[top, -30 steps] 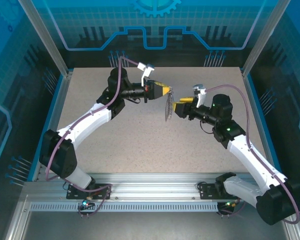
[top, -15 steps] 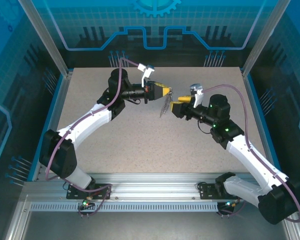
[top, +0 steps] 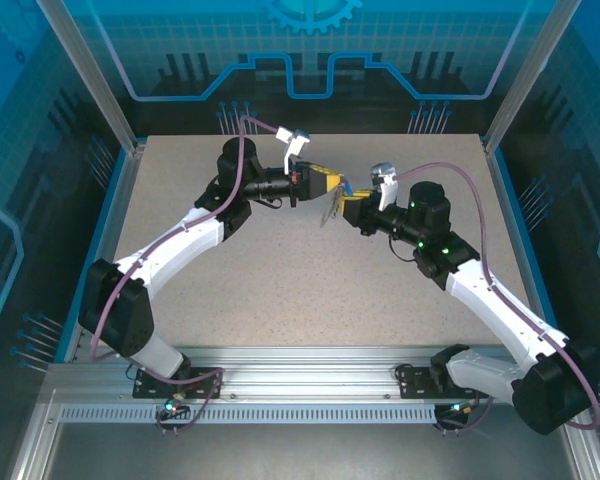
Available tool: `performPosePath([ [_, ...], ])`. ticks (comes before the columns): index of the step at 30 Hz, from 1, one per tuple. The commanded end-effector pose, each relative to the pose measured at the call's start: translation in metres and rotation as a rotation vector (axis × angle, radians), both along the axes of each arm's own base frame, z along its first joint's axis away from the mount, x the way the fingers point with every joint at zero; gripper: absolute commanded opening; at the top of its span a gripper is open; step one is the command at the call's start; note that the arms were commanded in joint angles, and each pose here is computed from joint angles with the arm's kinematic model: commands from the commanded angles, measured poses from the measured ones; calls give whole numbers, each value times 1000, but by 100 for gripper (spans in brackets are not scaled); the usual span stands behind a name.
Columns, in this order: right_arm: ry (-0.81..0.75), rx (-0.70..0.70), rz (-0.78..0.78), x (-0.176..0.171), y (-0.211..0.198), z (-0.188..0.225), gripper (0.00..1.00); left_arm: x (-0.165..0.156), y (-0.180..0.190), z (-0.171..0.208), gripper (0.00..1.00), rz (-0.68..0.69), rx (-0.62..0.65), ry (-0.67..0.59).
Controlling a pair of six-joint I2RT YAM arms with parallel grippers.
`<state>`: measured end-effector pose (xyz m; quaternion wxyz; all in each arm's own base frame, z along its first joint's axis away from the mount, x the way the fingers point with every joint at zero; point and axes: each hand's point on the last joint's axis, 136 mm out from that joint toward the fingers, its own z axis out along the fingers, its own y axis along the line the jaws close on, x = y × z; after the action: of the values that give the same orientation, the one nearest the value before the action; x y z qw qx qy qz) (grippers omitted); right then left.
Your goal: Put the keys on the keyring
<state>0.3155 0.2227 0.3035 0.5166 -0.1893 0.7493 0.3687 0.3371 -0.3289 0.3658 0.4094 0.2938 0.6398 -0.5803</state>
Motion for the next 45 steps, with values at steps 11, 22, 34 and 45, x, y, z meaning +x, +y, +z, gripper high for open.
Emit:
performPosePath([
  [11, -22, 0, 109, -19, 23, 4, 0, -4, 1, 17, 0, 11, -40, -52],
  [22, 28, -46, 212, -34, 49, -17, 0, 0, 1, 20, 0, 29, -49, -57],
  [34, 44, -86, 176, -38, 27, -18, 40, 1, 1, 18, 0, 36, -46, -56],
  [45, -2, 60, 69, -36, -24, 27, 43, -2, 2, 19, 0, 26, -55, -66],
])
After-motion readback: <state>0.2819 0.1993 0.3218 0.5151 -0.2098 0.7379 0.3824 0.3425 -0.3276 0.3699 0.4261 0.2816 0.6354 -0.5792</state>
